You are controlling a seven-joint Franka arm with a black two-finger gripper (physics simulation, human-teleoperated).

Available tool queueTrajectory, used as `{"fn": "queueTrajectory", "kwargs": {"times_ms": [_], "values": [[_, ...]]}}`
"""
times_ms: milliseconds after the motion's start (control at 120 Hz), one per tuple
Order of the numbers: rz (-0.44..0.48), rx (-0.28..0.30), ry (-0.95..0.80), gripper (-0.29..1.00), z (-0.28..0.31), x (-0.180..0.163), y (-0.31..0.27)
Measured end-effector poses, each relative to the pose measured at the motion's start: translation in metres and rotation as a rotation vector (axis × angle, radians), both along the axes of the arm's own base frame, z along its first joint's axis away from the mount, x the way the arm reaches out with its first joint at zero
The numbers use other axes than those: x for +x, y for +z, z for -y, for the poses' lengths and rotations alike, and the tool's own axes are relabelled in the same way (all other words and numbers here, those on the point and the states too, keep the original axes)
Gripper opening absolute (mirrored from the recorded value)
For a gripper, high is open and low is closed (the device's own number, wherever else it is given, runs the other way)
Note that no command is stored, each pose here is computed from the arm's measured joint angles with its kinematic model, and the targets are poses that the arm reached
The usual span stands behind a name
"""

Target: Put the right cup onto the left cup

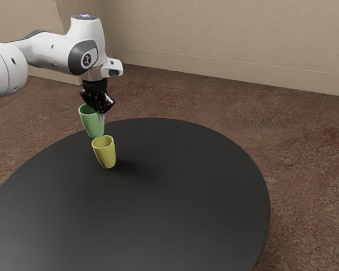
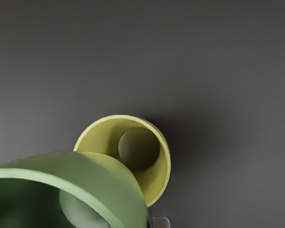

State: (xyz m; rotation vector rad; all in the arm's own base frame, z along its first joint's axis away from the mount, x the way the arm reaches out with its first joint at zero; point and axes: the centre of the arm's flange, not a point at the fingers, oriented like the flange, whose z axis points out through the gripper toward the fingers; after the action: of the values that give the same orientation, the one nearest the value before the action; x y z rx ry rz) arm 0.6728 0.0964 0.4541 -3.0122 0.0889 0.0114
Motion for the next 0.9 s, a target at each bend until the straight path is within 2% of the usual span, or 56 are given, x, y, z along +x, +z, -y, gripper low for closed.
{"fn": "queueTrajectory", "kwargs": {"times_ms": [900], "values": [[-0.038, -0.018, -0.122, -0.08, 0.005, 0.010, -0.037]]}}
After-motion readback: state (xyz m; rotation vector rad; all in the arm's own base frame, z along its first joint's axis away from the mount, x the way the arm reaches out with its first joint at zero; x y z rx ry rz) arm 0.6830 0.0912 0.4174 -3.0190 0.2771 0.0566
